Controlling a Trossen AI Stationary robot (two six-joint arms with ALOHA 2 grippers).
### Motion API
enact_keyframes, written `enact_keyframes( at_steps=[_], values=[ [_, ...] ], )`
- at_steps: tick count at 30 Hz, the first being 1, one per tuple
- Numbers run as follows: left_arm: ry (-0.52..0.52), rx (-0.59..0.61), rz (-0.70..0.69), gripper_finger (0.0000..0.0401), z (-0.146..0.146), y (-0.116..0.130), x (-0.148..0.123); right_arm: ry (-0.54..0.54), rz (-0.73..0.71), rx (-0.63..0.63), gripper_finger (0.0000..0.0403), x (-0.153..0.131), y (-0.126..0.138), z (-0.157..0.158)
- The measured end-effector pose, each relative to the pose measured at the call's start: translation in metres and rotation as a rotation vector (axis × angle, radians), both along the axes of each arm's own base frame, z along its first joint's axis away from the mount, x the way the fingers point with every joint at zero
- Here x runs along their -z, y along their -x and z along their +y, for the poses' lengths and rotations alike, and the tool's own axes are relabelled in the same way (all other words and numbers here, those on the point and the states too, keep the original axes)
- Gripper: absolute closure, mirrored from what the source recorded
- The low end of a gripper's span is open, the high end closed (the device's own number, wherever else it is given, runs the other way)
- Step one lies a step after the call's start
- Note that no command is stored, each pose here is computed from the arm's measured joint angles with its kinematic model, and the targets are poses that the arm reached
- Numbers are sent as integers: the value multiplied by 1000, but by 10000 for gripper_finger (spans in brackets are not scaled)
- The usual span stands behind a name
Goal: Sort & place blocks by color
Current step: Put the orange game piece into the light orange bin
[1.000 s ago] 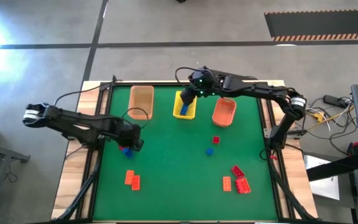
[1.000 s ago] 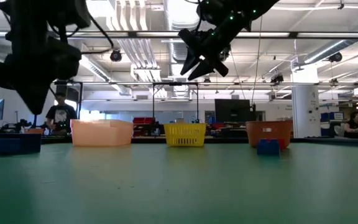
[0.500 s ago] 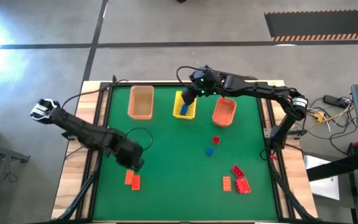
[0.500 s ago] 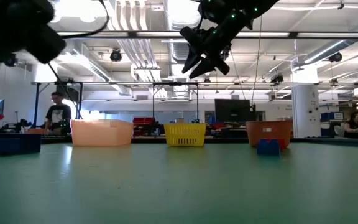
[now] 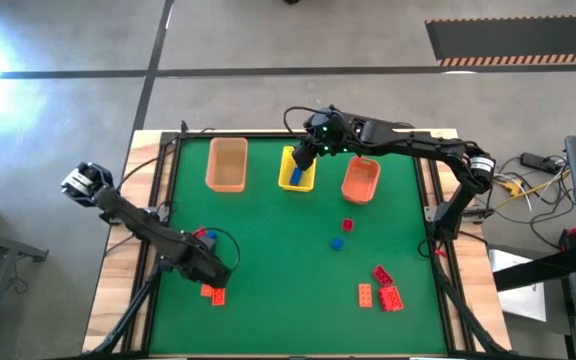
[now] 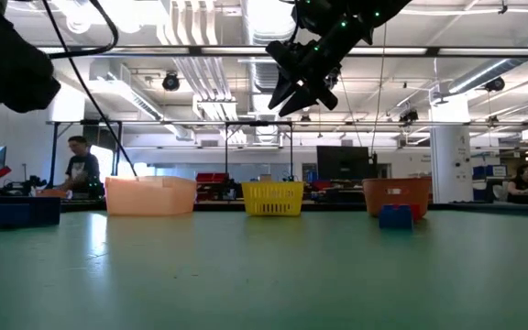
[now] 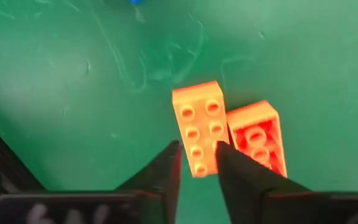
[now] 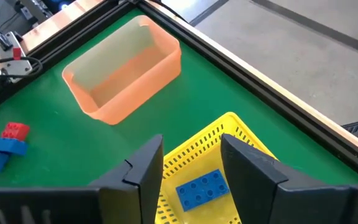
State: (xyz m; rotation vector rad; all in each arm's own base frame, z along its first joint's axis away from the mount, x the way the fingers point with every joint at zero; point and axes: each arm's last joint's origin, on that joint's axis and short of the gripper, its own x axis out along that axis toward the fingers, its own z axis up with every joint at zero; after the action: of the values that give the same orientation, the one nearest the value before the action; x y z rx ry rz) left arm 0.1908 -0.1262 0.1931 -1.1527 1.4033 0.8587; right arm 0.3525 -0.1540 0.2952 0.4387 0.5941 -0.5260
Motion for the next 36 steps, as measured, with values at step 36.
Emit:
enact_keyframes(
  at_steps=[36],
  values=[
    [-98, -138, 43, 274, -5, -7, 40, 2, 22, -13, 257, 2, 1, 1]
  ],
)
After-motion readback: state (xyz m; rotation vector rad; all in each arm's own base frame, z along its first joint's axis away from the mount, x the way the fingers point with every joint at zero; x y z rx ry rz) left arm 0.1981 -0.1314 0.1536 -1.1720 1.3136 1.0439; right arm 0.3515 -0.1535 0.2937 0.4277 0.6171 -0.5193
